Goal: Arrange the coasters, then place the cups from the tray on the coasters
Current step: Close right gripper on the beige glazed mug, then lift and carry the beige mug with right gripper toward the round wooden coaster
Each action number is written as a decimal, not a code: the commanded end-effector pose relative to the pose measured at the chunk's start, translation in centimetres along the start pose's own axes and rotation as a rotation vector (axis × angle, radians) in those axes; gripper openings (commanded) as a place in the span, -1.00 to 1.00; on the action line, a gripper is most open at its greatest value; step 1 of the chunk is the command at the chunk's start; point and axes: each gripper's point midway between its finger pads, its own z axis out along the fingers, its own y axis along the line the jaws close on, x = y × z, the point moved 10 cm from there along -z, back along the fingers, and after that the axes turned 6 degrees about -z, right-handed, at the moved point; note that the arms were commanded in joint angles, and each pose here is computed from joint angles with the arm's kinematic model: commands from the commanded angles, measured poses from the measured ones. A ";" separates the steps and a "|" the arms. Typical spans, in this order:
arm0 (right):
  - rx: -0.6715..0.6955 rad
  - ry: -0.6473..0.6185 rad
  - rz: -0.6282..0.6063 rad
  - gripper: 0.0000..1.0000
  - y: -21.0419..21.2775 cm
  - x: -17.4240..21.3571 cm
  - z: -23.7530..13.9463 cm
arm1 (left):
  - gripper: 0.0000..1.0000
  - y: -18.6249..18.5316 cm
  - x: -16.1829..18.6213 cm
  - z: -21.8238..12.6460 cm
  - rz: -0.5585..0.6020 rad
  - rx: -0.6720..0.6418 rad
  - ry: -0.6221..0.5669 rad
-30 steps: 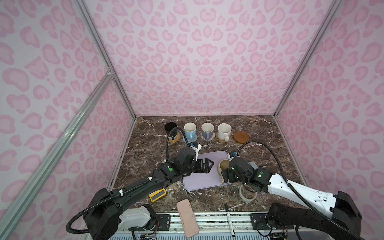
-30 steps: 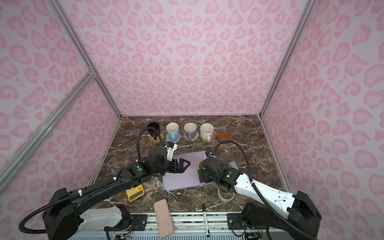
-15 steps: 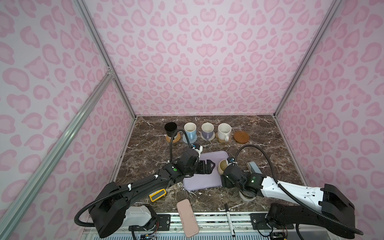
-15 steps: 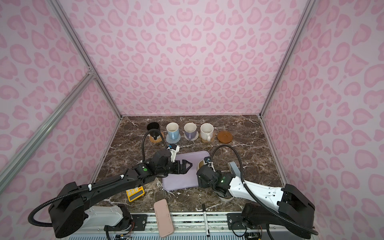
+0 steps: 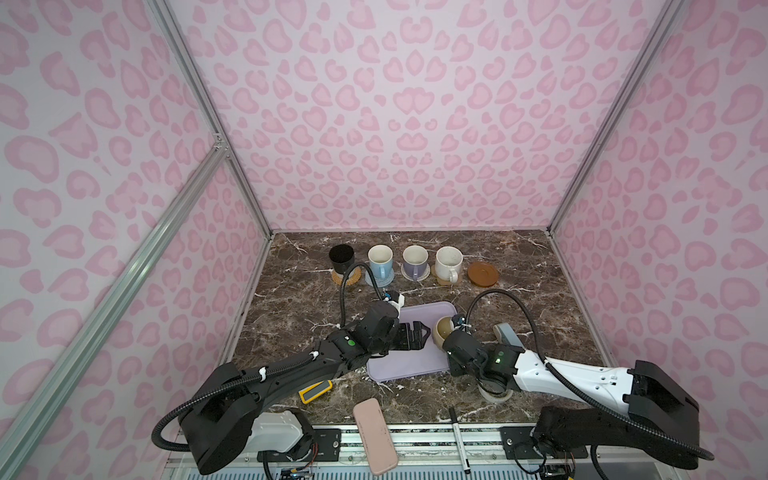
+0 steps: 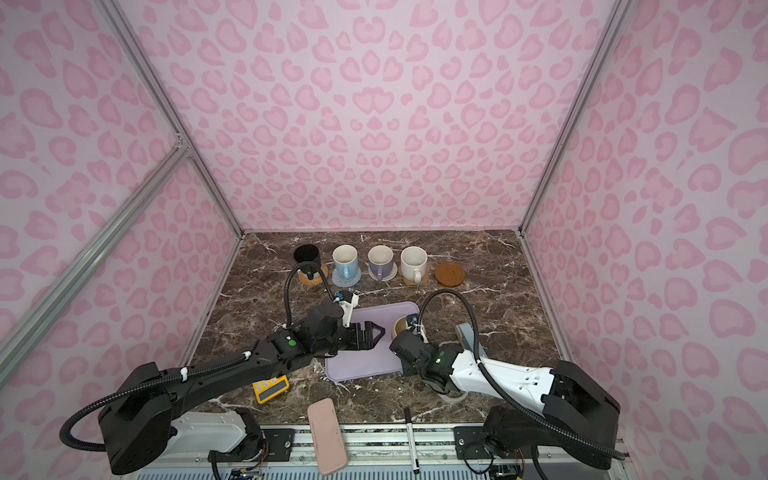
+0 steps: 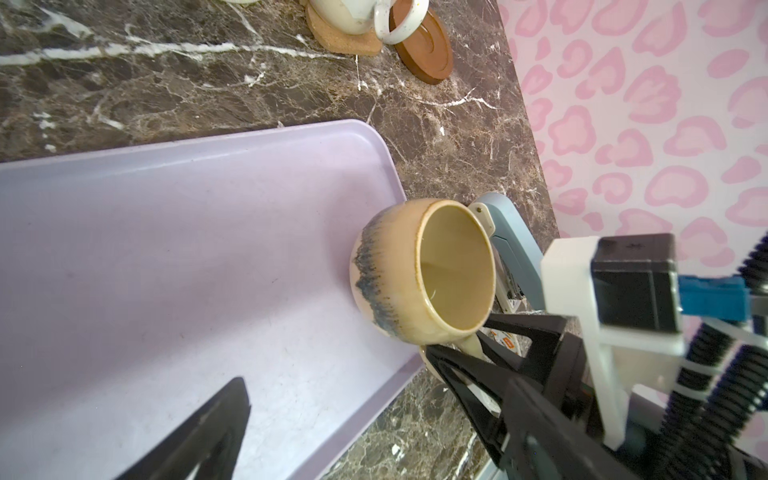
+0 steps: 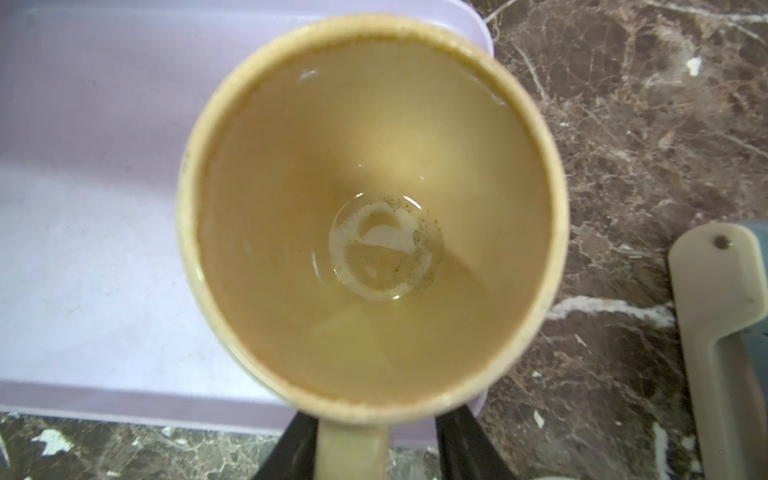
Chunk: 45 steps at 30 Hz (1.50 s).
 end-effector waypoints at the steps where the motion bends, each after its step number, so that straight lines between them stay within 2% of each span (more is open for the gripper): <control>1: 0.026 -0.012 -0.015 -0.28 0.1 -0.3 0.3 | 0.95 -0.3 -0.3 -0.1 -0.009 0.019 -0.036; 3: 0.047 -0.009 -0.022 -0.34 0.2 -0.4 0.5 | 0.95 -0.3 -0.3 -0.1 -0.011 0.024 -0.037; 11: 0.035 -0.006 -0.031 -0.29 0.6 -0.6 1.1 | 0.95 -0.1 -0.1 0.0 -0.019 0.022 -0.047; 17: 0.045 0.022 -0.028 -0.42 0.7 -0.4 1.6 | 0.95 0.0 0.0 0.0 -0.020 0.019 -0.046; 35: 0.076 0.036 -0.033 -0.48 0.6 -0.3 2.0 | 0.94 0.0 0.0 -0.4 -0.019 0.013 -0.059; 41: 0.085 0.024 -0.037 -0.64 0.6 -0.4 1.9 | 0.94 0.0 -0.1 -0.6 -0.018 0.007 -0.066; 45: 0.085 0.011 -0.048 -0.86 1.0 -0.6 1.5 | 0.94 0.1 -0.1 -0.9 -0.021 0.008 -0.077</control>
